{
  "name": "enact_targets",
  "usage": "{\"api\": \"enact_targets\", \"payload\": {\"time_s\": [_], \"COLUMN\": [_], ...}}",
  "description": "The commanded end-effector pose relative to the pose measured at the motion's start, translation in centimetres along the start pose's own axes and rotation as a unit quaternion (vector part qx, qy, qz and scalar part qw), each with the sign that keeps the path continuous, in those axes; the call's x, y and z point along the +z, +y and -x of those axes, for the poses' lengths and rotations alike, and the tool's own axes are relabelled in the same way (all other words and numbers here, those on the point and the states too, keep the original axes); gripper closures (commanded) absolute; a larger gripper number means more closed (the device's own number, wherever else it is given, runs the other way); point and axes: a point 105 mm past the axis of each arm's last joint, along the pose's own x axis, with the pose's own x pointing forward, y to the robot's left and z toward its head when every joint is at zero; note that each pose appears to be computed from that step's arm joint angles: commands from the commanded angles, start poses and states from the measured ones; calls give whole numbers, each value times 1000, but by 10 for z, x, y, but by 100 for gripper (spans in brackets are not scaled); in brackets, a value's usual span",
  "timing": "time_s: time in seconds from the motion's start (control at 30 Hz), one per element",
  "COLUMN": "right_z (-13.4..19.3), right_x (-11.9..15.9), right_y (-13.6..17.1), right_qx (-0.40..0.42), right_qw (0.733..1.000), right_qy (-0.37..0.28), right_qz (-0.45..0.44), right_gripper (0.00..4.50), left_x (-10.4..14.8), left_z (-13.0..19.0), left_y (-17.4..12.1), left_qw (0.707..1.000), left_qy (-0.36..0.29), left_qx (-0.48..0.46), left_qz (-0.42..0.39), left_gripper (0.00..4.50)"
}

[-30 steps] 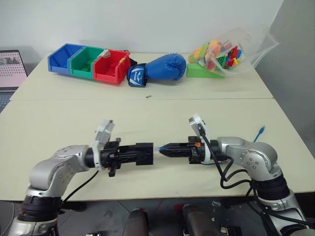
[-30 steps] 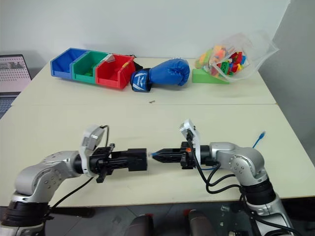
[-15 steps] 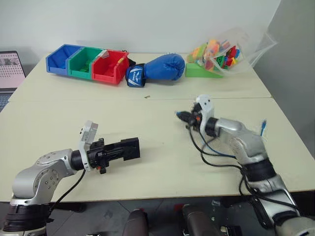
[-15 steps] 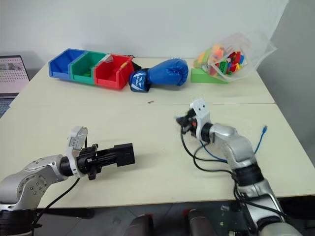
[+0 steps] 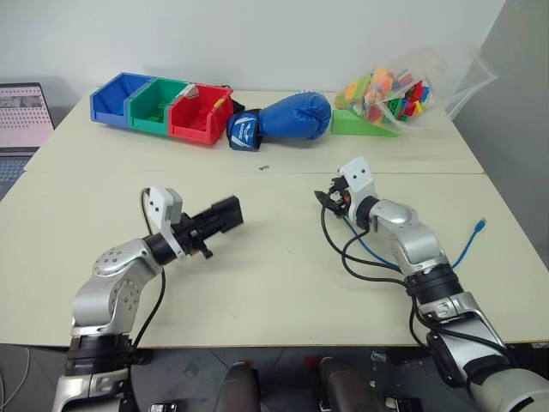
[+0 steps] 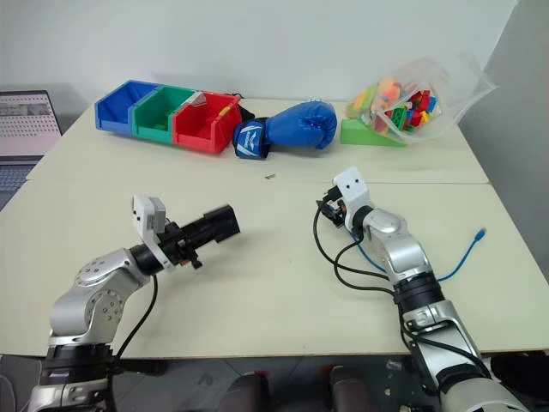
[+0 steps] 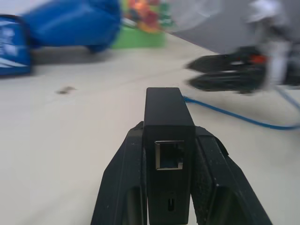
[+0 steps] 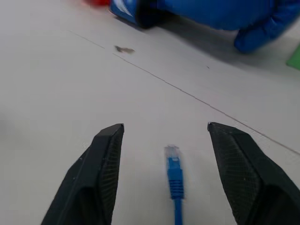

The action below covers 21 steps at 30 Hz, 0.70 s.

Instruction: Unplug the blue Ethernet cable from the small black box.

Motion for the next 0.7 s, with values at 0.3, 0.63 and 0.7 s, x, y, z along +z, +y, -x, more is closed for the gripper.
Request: {"api": "enact_targets", "payload": {"time_s": [0.3, 0.63, 0.7], "right_z": [33, 31, 31], "right_x": [72, 70, 69], "right_y": [91, 92, 92], "right_qx": [230, 222, 222], "right_qw": [971, 973, 973], "right_qy": [-60, -46, -44], "right_qz": [39, 48, 49], "right_gripper": [62, 58, 58], "left_x": [-7, -42, -43], "left_z": [-15, -11, -9], "left_y": [66, 68, 67], "left_qw": [965, 977, 977], "left_qy": [-52, -29, -30], "left_qx": [216, 205, 203], "left_qz": [-139, -56, -51], "left_gripper": [372, 224, 182]}}
